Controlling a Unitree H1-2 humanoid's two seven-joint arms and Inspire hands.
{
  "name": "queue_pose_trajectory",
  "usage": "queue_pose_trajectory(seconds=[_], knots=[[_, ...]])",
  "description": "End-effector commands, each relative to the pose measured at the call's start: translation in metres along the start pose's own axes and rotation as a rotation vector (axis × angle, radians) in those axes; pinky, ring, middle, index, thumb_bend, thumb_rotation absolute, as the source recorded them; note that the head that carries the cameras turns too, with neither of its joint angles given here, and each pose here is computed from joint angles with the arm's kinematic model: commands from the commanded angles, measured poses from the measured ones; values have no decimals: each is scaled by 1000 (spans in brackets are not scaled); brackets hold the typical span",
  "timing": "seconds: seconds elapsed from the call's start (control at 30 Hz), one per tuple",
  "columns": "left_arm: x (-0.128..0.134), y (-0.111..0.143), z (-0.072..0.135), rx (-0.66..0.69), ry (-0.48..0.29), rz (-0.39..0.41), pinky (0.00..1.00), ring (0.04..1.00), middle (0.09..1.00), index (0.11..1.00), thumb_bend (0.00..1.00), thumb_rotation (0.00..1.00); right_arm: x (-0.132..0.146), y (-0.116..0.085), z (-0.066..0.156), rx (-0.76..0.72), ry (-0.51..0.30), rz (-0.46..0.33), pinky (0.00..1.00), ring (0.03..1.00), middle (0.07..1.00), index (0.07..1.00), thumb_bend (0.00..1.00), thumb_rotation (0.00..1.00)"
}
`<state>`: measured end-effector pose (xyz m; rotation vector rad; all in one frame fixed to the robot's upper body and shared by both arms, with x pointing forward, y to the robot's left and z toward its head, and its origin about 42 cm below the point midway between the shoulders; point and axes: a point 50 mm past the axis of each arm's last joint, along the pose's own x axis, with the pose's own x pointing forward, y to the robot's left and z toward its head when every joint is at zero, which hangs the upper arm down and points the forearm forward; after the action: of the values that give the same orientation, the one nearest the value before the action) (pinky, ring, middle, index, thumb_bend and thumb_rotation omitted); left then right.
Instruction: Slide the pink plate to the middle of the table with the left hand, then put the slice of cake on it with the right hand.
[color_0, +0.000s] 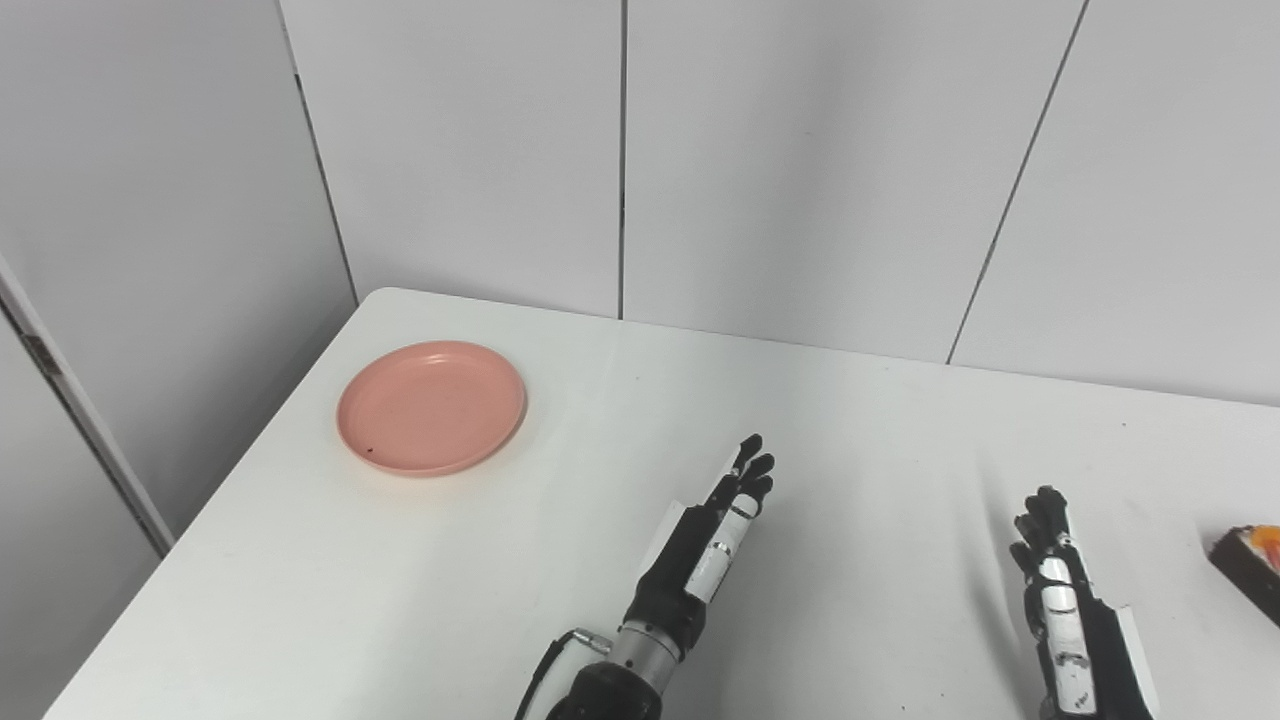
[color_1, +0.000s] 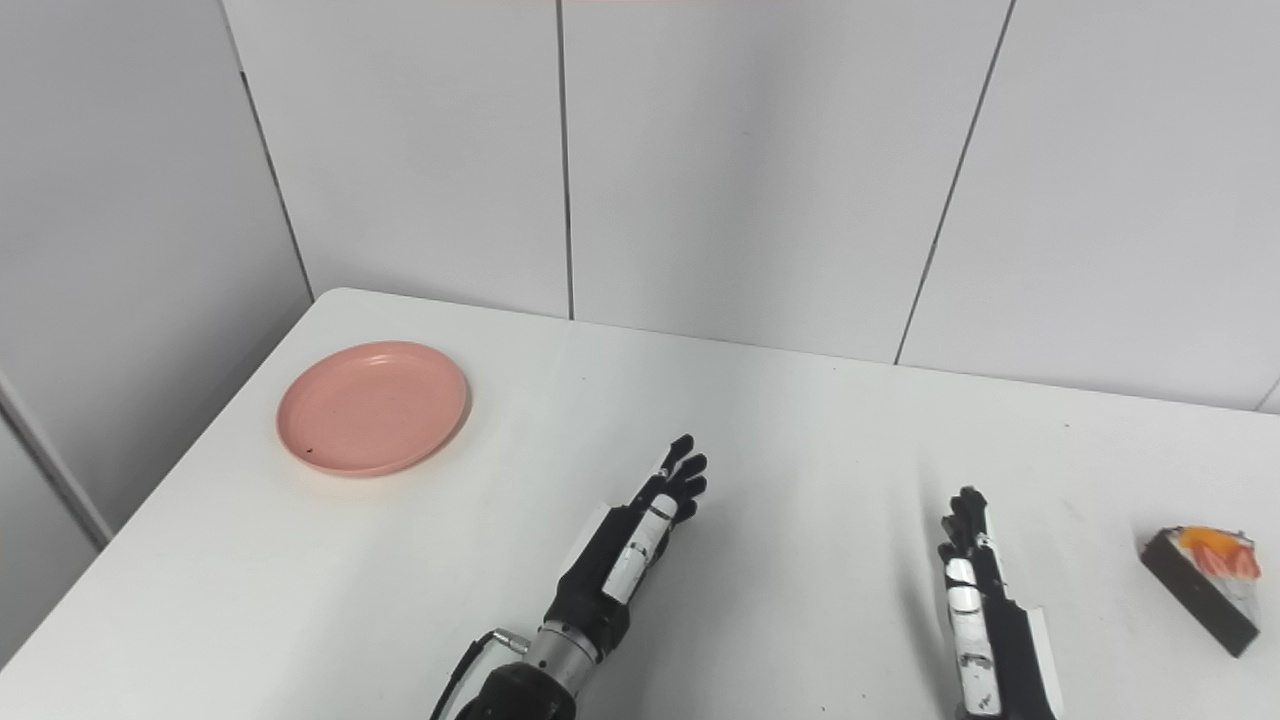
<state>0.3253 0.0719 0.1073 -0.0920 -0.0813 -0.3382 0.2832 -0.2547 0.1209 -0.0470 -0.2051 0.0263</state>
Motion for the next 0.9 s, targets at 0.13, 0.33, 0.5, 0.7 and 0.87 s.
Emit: queue_pose_trajectory(seconds=[0.13, 0.33, 0.5, 0.7, 0.87], knots=[[-33, 2, -35, -20, 112, 35, 970, 960, 969, 974, 394, 1000, -15, -3, -12, -17, 37, -6, 1000, 1000, 1000, 1000, 146, 1000], [-42, 5, -22, -78, 97, 37, 985, 966, 974, 976, 378, 1000, -18, 0, -13, -25, 29, -8, 1000, 1000, 1000, 1000, 190, 1000], [-46, 4, -6, -125, 91, 39, 998, 969, 980, 980, 392, 1000, -17, -1, -17, -19, 23, -9, 1000, 1000, 1000, 1000, 245, 1000], [-47, 7, 14, -148, 36, 15, 1000, 969, 983, 989, 429, 1000, -15, -4, -25, -30, 29, -5, 1000, 1000, 1000, 1000, 295, 1000], [-46, 12, 34, -176, 11, 16, 995, 968, 969, 975, 446, 1000, -13, -5, -30, -33, 27, -5, 1000, 1000, 1000, 1000, 328, 1000]])
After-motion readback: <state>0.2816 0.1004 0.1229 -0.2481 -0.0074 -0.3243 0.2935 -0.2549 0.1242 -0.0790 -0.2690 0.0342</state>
